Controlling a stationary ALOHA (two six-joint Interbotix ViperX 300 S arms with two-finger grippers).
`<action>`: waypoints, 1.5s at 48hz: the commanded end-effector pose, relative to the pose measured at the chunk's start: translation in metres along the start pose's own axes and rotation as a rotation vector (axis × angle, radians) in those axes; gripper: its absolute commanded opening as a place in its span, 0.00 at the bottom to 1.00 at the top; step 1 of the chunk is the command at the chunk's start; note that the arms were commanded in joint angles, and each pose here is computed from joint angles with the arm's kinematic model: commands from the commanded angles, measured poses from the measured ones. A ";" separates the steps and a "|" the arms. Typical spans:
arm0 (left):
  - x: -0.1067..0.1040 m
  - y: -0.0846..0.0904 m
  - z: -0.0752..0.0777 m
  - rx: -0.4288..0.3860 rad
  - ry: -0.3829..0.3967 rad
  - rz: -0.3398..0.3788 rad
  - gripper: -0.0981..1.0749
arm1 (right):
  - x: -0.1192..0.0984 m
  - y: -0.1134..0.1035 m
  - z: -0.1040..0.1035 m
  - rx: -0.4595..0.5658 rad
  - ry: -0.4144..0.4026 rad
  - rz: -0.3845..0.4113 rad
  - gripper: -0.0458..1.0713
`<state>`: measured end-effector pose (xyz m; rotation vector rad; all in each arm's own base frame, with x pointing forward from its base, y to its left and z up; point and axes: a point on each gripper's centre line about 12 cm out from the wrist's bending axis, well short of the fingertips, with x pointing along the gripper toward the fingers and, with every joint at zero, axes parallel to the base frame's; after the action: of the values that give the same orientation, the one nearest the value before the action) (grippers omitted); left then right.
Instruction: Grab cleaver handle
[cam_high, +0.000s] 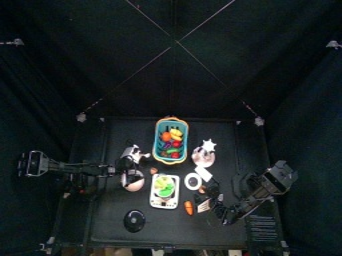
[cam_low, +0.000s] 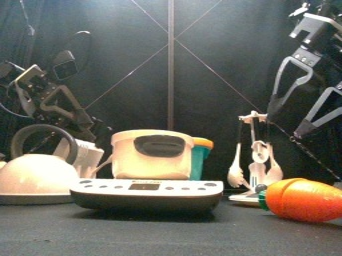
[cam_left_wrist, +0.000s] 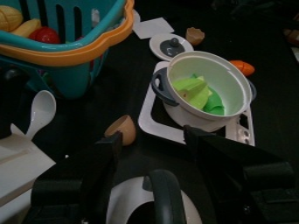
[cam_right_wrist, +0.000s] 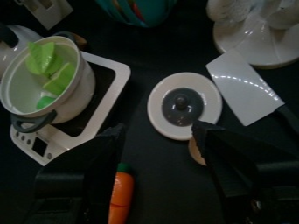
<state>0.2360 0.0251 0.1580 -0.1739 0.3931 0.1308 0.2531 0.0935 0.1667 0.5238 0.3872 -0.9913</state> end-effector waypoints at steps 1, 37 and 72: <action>0.002 -0.009 0.008 0.023 -0.024 -0.034 0.88 | -0.007 -0.012 0.016 0.009 0.014 0.035 0.88; -0.005 -0.015 0.017 0.067 -0.070 -0.070 0.88 | 0.043 -0.118 0.010 -0.017 0.359 0.096 0.88; -0.006 -0.014 0.014 0.045 -0.064 -0.061 0.88 | 0.065 -0.135 -0.019 -0.121 0.466 0.057 0.79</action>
<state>0.2352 0.0129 0.1719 -0.1368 0.3408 0.0643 0.1675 -0.0014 0.0867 0.6415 0.8240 -0.7888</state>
